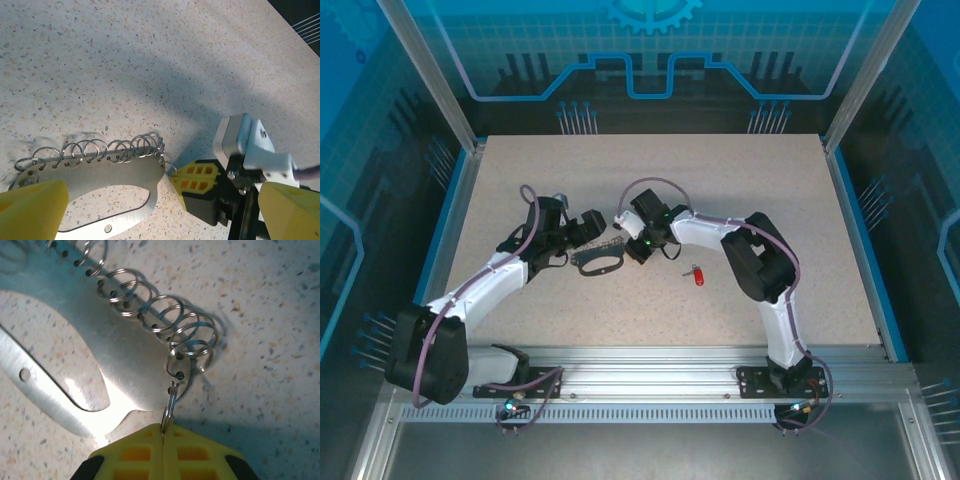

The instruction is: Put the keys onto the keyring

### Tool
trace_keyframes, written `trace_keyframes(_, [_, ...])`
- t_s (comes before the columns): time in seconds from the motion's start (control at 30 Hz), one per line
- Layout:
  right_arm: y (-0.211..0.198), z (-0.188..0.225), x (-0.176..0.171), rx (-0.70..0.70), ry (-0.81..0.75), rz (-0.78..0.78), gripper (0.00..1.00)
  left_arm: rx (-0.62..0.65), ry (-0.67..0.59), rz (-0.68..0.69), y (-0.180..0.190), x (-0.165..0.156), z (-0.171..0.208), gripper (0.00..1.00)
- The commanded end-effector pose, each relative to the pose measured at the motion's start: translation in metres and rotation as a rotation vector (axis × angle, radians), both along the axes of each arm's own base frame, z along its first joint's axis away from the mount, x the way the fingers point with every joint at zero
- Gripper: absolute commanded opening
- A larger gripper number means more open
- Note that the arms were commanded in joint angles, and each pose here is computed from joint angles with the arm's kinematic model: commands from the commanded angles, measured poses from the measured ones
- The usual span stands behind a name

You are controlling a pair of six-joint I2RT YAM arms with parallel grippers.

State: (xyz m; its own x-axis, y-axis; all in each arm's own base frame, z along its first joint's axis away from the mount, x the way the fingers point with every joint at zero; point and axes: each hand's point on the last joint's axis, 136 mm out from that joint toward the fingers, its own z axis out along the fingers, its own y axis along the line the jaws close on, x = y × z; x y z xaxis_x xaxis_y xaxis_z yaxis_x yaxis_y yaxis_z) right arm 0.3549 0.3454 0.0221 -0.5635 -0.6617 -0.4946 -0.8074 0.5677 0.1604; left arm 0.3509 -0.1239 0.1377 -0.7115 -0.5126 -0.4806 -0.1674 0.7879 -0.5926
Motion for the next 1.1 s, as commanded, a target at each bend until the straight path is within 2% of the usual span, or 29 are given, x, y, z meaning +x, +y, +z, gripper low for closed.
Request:
trace_keyframes(0.0, [-0.005,0.019,-0.005,0.038,-0.002,0.001,0.0,-0.013,0.025,-0.046,-0.01,-0.002,0.004,0.99])
trace_keyframes(0.33, [-0.025,0.033,-0.031,0.097,0.034,-0.115,0.0,-0.028,0.057,-0.091,-0.025,-0.012,0.0,0.99])
trace_keyframes(0.53, [-0.04,0.026,-0.055,0.083,0.078,-0.215,0.0,-0.044,0.08,-0.139,-0.051,-0.025,-0.009,0.99])
trace_keyframes(0.83, [-0.042,0.005,-0.094,0.029,0.126,-0.261,0.0,-0.01,0.096,-0.181,-0.073,-0.039,-0.024,0.99])
trace_keyframes(0.87, [-0.042,0.004,-0.096,0.025,0.129,-0.263,0.04,-0.008,0.097,-0.184,-0.074,-0.04,-0.025,0.99])
trace_keyframes(1.0, [-0.051,0.015,-0.099,0.025,0.111,-0.296,0.31,-0.01,0.093,-0.189,-0.077,-0.041,-0.026,0.99])
trace_keyframes(1.07, [-0.057,0.027,-0.098,0.036,0.097,-0.321,0.4,-0.009,0.091,-0.188,-0.077,-0.041,-0.025,0.99])
